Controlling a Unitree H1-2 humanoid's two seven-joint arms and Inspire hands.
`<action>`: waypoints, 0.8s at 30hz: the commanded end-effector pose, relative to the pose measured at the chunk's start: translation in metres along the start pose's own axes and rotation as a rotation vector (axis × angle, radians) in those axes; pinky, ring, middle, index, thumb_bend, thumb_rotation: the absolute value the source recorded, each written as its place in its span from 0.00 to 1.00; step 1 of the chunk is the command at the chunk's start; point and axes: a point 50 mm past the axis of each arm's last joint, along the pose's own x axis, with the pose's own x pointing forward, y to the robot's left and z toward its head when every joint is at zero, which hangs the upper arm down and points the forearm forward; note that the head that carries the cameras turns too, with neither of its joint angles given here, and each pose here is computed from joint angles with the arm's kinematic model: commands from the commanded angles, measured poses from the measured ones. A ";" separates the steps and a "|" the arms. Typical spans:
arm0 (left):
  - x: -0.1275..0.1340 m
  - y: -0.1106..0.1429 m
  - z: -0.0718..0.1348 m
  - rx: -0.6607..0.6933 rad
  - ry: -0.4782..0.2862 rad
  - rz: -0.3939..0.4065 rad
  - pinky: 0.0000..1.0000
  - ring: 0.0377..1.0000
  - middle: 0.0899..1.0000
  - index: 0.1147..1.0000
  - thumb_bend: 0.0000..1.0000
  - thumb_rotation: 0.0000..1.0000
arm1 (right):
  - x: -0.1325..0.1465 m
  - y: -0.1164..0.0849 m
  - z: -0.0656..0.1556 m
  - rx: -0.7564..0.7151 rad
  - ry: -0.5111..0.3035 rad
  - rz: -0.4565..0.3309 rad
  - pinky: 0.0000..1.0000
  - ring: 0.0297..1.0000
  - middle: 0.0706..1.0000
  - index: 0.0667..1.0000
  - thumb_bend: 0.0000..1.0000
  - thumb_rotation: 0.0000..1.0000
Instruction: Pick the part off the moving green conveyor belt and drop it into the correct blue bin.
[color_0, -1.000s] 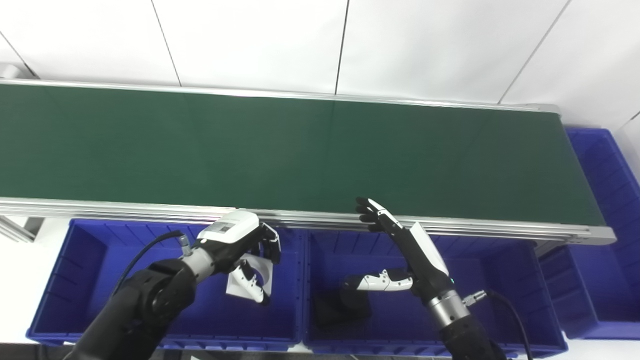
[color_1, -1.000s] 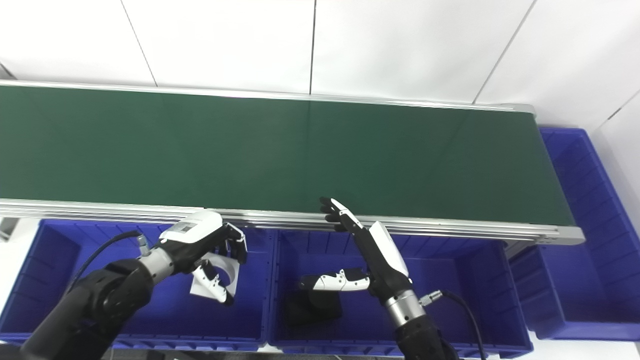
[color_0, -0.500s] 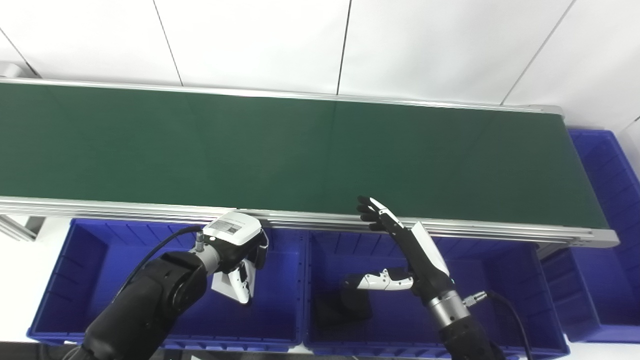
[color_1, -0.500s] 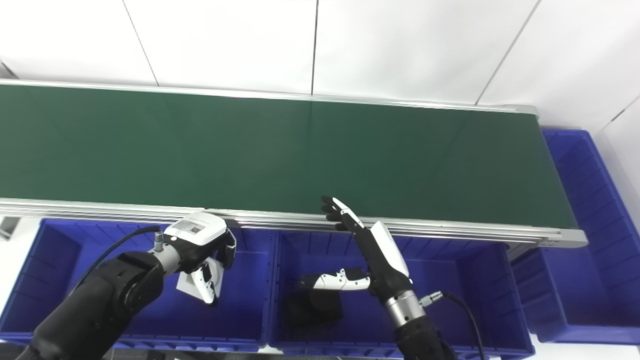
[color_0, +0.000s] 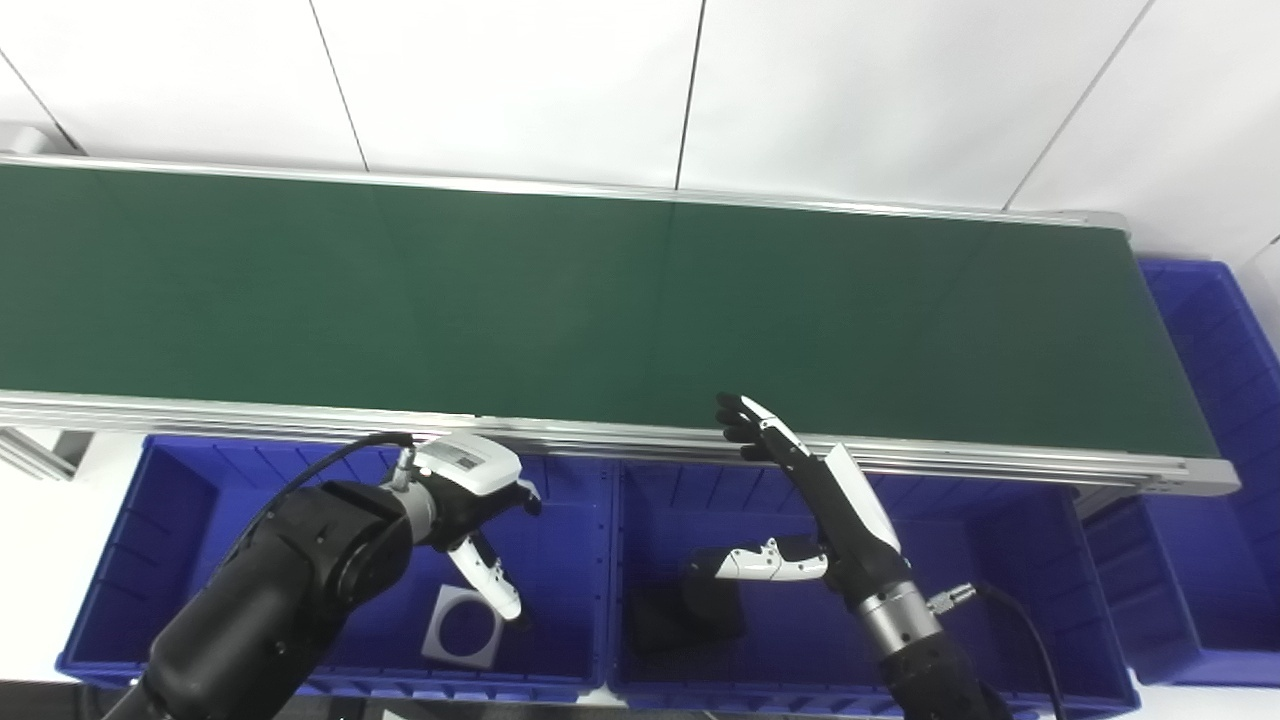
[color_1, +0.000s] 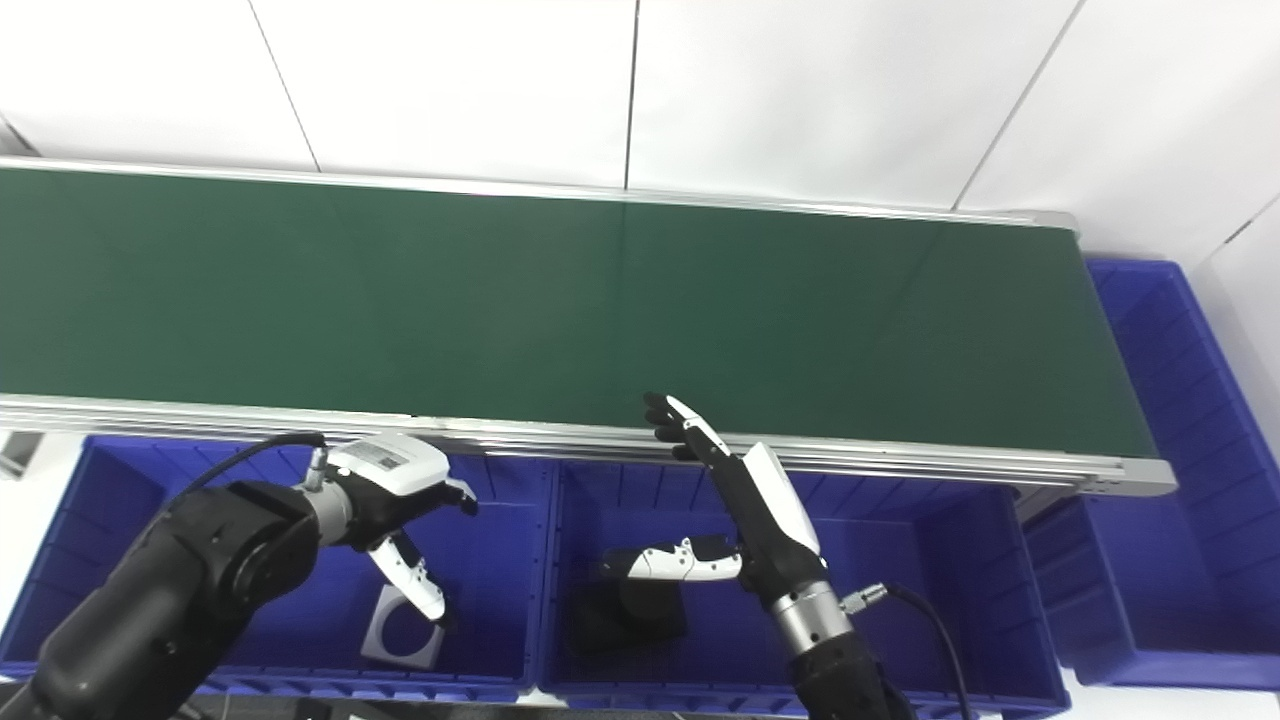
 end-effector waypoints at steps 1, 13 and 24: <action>-0.011 0.007 -0.003 -0.021 -0.017 0.061 0.96 0.87 0.86 0.85 0.78 0.59 | 0.004 -0.005 0.012 0.003 -0.066 -0.036 0.80 0.83 0.86 0.91 0.97 0.49; -0.047 -0.028 -0.029 -0.498 -0.272 0.353 0.71 0.79 0.82 0.83 0.78 0.32 | 0.000 -0.007 0.010 0.000 -0.052 -0.023 0.79 0.83 0.86 0.90 0.98 0.48; -0.039 -0.069 -0.031 -0.828 -0.416 0.598 0.66 0.77 0.84 0.84 0.82 0.29 | -0.005 -0.010 0.003 -0.027 -0.040 0.001 0.80 0.83 0.86 0.90 0.97 0.49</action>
